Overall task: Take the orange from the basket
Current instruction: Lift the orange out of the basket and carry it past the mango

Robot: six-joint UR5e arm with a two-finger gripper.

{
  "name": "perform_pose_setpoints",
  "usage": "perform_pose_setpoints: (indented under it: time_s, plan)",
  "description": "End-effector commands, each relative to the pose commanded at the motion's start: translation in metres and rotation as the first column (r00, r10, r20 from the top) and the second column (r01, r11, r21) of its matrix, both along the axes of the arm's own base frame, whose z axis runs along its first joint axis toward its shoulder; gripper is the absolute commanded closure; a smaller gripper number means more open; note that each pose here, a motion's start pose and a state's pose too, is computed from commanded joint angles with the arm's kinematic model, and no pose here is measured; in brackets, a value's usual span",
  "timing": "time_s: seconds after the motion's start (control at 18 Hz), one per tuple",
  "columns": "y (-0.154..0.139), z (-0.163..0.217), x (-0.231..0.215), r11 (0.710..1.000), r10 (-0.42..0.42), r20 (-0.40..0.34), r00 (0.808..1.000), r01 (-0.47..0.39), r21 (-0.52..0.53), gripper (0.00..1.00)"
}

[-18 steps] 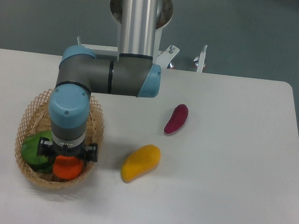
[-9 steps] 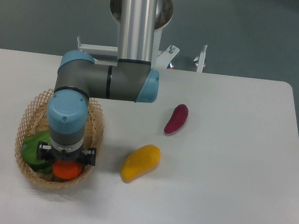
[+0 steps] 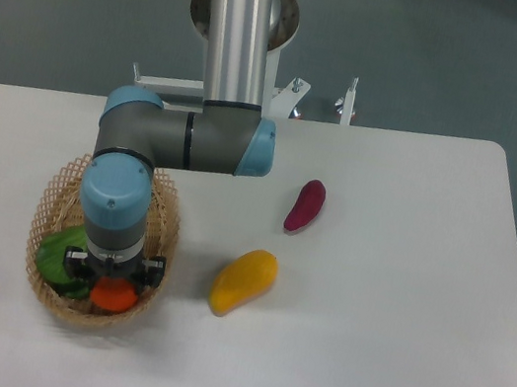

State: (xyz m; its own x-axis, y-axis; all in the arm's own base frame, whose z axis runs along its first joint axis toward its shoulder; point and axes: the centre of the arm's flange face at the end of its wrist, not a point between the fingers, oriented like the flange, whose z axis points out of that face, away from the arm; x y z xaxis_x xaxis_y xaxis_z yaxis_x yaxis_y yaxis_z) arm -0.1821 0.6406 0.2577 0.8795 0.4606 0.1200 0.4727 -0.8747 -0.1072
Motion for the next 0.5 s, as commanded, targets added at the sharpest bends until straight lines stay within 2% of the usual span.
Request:
perform_pose_setpoints:
  time_s: [0.11,0.33,0.5]
  plan:
    - [-0.007,0.023,-0.013,0.999,0.012,-0.029,1.000,-0.011,0.034,0.33]
    - [-0.027,0.058,-0.058,0.996,-0.034,-0.085,0.996,0.041,0.081,0.32]
    - [-0.037,0.069,-0.089,0.993,-0.064,-0.123,0.990,0.075,0.088,0.32]
